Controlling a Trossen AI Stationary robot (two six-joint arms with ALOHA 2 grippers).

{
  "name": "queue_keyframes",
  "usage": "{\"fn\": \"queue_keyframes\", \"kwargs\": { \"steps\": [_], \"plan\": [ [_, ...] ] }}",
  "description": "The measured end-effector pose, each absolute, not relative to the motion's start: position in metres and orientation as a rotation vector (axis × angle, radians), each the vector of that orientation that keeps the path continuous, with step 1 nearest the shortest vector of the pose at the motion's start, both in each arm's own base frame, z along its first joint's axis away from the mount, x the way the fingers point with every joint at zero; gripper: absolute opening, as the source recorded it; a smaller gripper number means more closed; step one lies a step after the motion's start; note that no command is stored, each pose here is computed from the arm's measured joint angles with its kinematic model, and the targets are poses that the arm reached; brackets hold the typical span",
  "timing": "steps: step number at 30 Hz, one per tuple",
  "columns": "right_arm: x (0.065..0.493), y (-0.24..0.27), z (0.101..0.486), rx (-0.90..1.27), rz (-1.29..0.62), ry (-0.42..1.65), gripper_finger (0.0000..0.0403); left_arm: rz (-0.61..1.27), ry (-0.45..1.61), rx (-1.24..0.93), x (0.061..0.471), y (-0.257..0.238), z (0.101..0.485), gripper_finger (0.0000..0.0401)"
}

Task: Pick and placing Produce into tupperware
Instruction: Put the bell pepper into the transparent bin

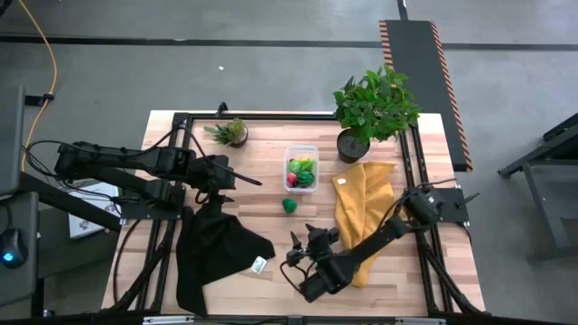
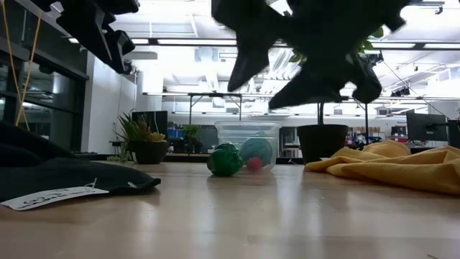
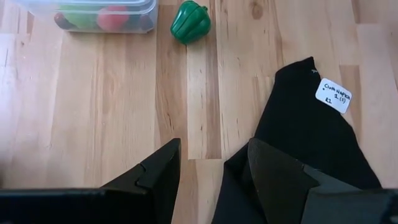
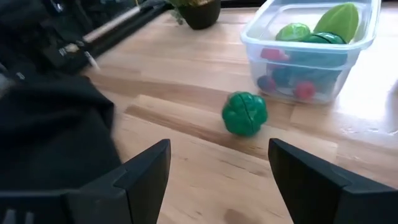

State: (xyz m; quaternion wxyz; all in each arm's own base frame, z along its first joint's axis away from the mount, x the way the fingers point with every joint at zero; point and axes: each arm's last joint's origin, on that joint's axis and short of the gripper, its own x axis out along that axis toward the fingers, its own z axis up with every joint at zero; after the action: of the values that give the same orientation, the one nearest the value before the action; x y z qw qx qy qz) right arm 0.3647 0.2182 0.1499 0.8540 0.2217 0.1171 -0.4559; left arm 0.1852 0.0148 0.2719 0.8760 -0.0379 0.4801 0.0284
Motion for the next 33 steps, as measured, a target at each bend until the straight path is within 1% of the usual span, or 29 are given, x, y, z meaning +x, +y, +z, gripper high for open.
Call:
{"fn": "queue_keyframes", "kwargs": {
  "steps": [3,11,14,20,26,29,33],
  "plan": [
    [0.366,0.216,0.141,0.405,-0.964,0.277,0.0261,0.058,0.996,-0.070,0.186,0.015,0.272,0.0177],
    [0.369,0.215,0.128,0.213,-0.960,0.275,0.0261,0.099,0.989,-0.035,0.186,0.016,0.273,0.0177],
    [0.370,0.214,0.116,0.191,-0.967,0.284,0.0261,0.105,0.965,-0.031,0.188,0.017,0.274,0.0177],
    [0.372,0.214,0.099,0.126,-0.977,0.239,0.0261,0.114,0.947,-0.022,0.190,0.017,0.275,0.0177],
    [0.372,0.211,0.075,0.135,-0.999,0.210,0.0261,0.116,0.948,-0.025,0.190,0.017,0.275,0.0177],
    [0.374,0.209,0.073,0.189,-1.013,0.173,0.0261,0.116,0.948,-0.025,0.190,0.017,0.275,0.0177],
    [0.377,0.203,0.072,0.168,-1.027,0.165,0.0261,0.116,0.947,-0.025,0.190,0.017,0.275,0.0177]
  ]
}}
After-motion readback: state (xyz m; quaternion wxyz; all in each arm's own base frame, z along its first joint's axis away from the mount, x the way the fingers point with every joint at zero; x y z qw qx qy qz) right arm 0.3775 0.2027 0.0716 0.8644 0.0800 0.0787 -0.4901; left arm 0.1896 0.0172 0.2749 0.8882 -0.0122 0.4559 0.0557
